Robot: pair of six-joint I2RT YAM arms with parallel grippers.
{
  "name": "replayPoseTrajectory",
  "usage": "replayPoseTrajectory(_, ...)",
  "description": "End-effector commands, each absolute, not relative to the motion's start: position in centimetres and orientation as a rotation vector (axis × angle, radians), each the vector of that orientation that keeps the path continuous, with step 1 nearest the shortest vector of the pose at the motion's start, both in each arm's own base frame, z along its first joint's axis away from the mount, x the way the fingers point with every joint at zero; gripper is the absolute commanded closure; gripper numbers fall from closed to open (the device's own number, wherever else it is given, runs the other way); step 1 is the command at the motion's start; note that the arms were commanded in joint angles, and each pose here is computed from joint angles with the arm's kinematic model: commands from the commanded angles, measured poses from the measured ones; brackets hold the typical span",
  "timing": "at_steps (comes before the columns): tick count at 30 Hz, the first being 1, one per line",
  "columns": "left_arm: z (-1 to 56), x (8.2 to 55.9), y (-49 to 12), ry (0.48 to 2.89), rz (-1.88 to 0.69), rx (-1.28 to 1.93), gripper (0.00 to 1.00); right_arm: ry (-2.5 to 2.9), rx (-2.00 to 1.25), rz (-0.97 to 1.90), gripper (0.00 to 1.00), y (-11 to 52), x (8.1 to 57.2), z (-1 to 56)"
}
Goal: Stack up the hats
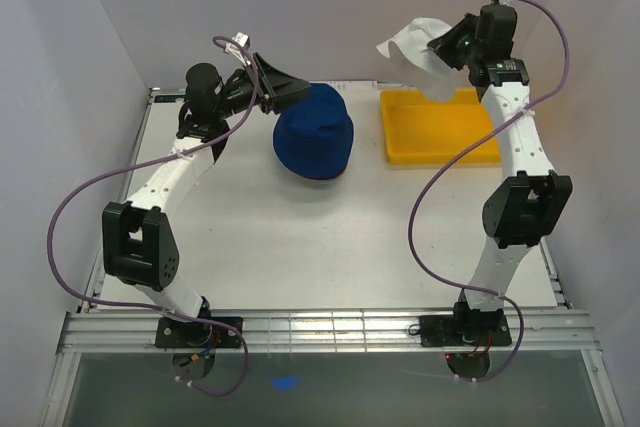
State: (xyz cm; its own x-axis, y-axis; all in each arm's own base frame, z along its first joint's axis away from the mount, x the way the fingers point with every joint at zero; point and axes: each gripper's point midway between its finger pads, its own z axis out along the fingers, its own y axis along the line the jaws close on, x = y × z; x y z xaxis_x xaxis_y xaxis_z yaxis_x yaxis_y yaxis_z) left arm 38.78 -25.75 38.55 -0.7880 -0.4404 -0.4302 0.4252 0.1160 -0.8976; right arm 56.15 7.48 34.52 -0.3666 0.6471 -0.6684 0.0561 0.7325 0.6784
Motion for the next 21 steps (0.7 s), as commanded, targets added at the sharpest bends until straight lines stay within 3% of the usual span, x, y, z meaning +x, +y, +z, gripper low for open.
replayPoseTrajectory(1, 41.8, 38.9, -25.7, 1.672, -1.778, -0.009, 0.42, 1.660, 0.428, 0.775, 0.92, 11.3, 53.9, 43.2)
replayPoseTrajectory(16, 42.5, 37.9, -22.6, 1.638, -1.743, -0.069, 0.42, 1.617, 0.153, 0.929, 0.92, 27.6, 51.1, 45.8)
replayPoseTrajectory(21, 40.9, 38.4, -20.4, 1.658, -1.712, -0.151, 0.42, 1.656, 0.093, 0.879, 0.92, 30.8, 50.7, 43.9)
